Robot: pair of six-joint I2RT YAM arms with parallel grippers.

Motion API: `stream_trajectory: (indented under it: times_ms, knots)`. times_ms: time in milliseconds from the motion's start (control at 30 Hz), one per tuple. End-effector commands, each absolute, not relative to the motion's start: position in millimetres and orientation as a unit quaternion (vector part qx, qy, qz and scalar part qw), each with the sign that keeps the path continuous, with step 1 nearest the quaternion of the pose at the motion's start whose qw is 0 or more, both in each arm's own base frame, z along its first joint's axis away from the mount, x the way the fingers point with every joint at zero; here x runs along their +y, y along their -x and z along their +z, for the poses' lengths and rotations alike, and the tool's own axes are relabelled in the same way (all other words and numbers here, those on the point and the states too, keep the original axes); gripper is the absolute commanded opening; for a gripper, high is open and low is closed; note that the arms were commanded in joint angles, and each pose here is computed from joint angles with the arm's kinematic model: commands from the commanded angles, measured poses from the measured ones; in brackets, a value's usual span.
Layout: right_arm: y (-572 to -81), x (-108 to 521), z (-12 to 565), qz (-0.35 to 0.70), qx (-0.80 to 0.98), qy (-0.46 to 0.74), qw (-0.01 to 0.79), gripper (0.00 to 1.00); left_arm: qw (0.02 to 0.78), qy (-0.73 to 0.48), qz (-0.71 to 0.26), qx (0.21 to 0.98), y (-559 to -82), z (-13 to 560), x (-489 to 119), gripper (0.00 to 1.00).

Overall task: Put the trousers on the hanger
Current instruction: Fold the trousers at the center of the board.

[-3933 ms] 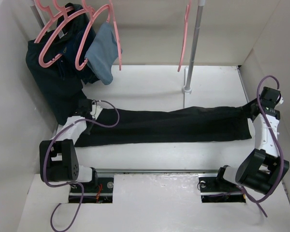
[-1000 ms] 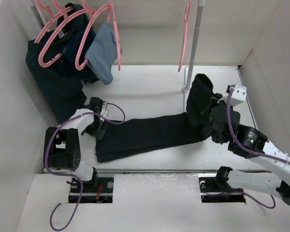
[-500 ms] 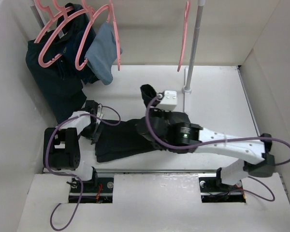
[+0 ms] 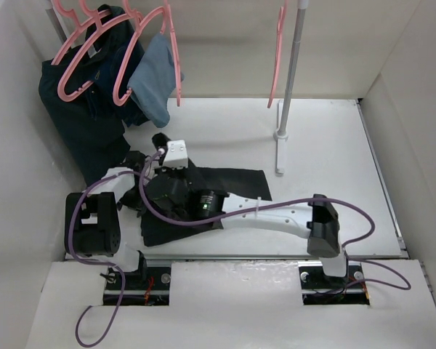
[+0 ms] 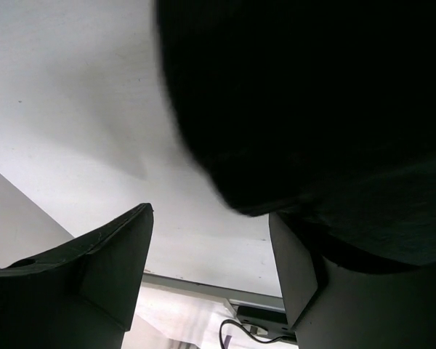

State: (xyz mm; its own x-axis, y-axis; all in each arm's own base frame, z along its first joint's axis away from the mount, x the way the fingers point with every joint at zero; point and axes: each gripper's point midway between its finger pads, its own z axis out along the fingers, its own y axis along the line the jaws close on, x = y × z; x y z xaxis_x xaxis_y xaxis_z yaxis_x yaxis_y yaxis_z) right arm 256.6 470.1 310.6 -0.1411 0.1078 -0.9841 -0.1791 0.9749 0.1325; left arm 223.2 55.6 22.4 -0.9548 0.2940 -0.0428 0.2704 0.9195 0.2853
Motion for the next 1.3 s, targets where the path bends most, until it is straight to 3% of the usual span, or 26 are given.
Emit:
stream_trajectory:
  times_ms: [0, 133, 300, 400, 600, 633, 667, 700, 800, 933, 1033, 1267]
  knots:
    - [-257, 513, 317, 0.192, 0.737, 0.052, 0.645, 0.00, 0.054, -0.123, 0.101, 0.986, -224, 13, 50, 0.63]
    - [-250, 526, 295, 0.210, 0.746, 0.082, 0.627, 0.00, 0.059, -0.075, 0.099, 0.990, -227, 26, 68, 0.68]
    - [-239, 540, 288, 0.249, 0.745, 0.115, 0.608, 0.00, 0.112, -0.027, 0.028, 0.993, -244, 53, 67, 0.68]
    - [-229, 563, 266, 0.262, 0.739, 0.188, 0.591, 0.00, 0.121, -0.007, -0.002, 0.993, -245, 60, 70, 0.68]
    - [-214, 591, 207, 0.237, 0.718, 0.337, 0.562, 0.02, 0.117, 0.042, 0.031, 0.992, -238, 58, 103, 0.68]
    - [-200, 597, 197, 0.256, 0.710, 0.377, 0.537, 0.11, 0.117, 0.049, 0.032, 0.991, -236, 58, 106, 0.68]
    - [-191, 599, 188, 0.265, 0.705, 0.405, 0.518, 0.27, 0.117, 0.054, 0.032, 0.991, -235, 58, 109, 0.68]
    - [-181, 598, 177, 0.264, 0.699, 0.443, 0.495, 0.61, 0.125, 0.059, 0.042, 0.989, -237, 61, 114, 0.68]
    - [-137, 597, 157, 0.292, 0.670, 0.529, 0.431, 0.69, 0.141, 0.074, 0.078, 0.984, -241, 72, 133, 0.68]
    - [-106, 577, 171, 0.278, 0.634, 0.580, 0.430, 0.83, 0.175, 0.083, 0.111, 0.975, -249, 95, 147, 0.68]
    - [-99, 553, 195, 0.296, 0.641, 0.564, 0.428, 0.83, 0.227, 0.074, 0.115, 0.964, -260, 124, 147, 0.68]
    - [-151, 464, 198, 0.302, 0.740, 0.427, 0.422, 0.83, 0.334, 0.066, 0.161, 0.926, -265, 194, 150, 0.74]
